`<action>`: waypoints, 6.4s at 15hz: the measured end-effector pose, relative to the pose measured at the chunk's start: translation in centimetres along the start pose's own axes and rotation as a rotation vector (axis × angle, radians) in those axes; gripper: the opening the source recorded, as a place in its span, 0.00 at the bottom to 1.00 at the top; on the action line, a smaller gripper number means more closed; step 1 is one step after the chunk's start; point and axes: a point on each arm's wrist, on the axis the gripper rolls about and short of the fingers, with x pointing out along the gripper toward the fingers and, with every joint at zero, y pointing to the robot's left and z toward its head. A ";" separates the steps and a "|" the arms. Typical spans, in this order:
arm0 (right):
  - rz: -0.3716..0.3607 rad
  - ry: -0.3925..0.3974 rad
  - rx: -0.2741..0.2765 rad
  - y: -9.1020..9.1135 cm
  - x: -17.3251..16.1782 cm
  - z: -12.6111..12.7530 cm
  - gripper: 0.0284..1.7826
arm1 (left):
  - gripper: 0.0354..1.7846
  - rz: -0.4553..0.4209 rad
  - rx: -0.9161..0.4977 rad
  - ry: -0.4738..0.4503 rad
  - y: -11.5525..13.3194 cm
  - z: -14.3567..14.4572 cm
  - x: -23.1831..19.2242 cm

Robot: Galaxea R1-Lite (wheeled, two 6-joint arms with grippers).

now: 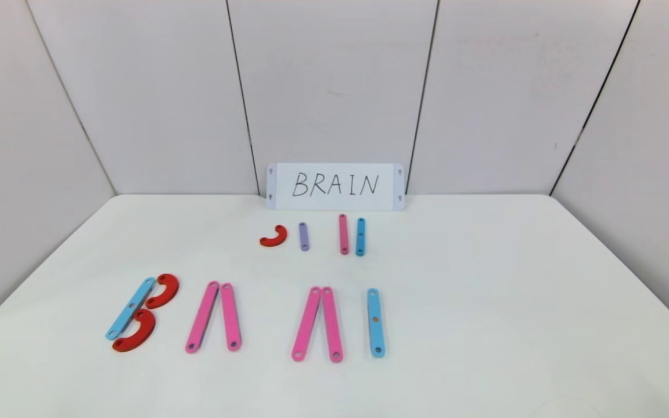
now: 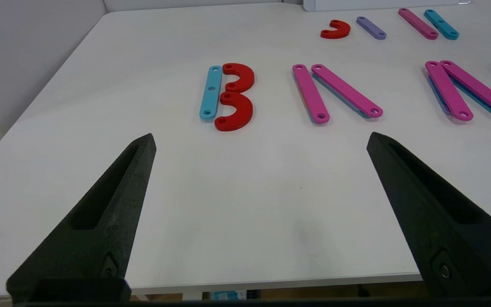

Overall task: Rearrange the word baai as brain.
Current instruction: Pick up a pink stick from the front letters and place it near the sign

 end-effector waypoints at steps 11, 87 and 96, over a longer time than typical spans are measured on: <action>0.014 0.026 -0.051 0.0 0.0 0.1 0.97 | 0.97 -0.007 0.000 0.000 0.0 0.4 -0.2; 0.401 0.636 0.002 5.0 26.3 12.1 0.97 | 0.15 -0.162 0.072 1.123 -5.7 3.5 32.6; 0.405 0.639 0.002 5.1 26.3 12.1 0.97 | 0.15 -0.145 0.043 0.973 -4.9 8.3 33.8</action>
